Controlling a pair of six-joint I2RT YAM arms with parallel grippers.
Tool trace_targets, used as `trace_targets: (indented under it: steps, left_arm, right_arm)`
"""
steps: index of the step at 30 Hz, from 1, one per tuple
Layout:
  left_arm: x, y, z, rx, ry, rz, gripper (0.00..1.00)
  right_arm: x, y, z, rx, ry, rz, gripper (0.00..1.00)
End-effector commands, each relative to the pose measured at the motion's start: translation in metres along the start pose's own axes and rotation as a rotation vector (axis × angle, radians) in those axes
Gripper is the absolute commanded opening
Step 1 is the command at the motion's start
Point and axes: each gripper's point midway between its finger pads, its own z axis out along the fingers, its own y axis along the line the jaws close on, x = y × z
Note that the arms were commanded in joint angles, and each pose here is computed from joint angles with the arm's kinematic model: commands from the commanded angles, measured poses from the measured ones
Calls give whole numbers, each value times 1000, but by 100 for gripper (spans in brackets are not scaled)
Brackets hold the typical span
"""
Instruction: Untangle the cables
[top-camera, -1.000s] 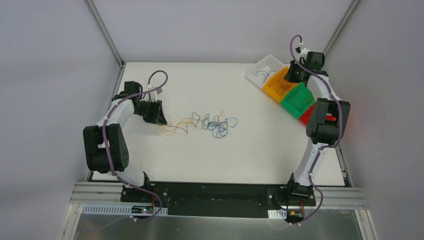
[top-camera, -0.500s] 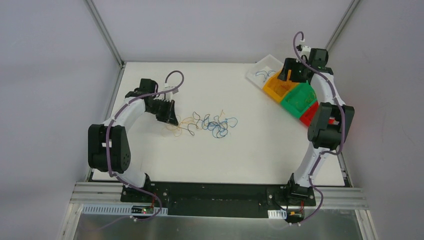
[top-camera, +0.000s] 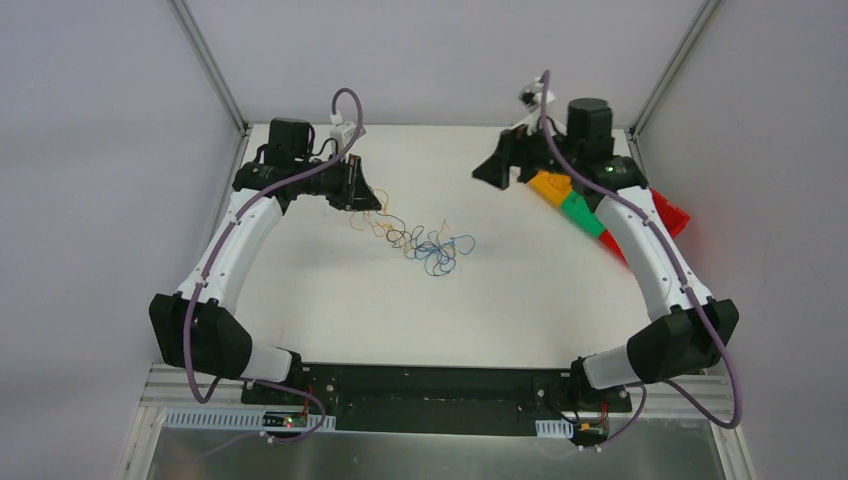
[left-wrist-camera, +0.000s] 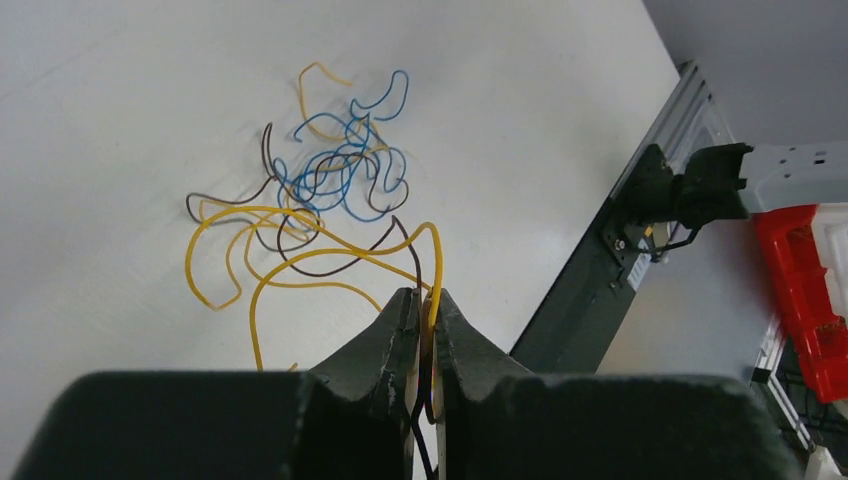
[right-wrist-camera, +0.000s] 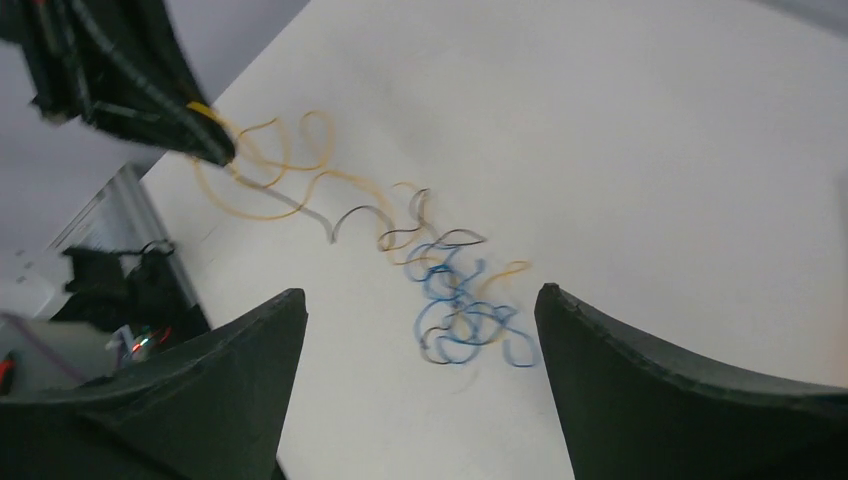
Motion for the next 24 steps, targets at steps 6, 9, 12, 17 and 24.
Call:
trace_targets:
  steps: [6,9,12,17,24]
  left_arm:
    - [-25,-68,-23,209,-52,-40,7]
    - [-24,-77,-27,241,-53,-49,11]
    - [-24,-82,-31,242,-67,-54,10]
    - [-29,-90,-37,259,-89,-54,0]
    - [-30,-98,-42,282,-98,-66,2]
  right_arm:
    - [41,134,66,-340,68,-44,88]
    - [44,157,81,-390,55,-57,88]
    - [52,175,90,-435,66,-61,85]
    - [83,185,97,-461,91,-101,79]
    - [105,167,118,-398,68,-169,51]
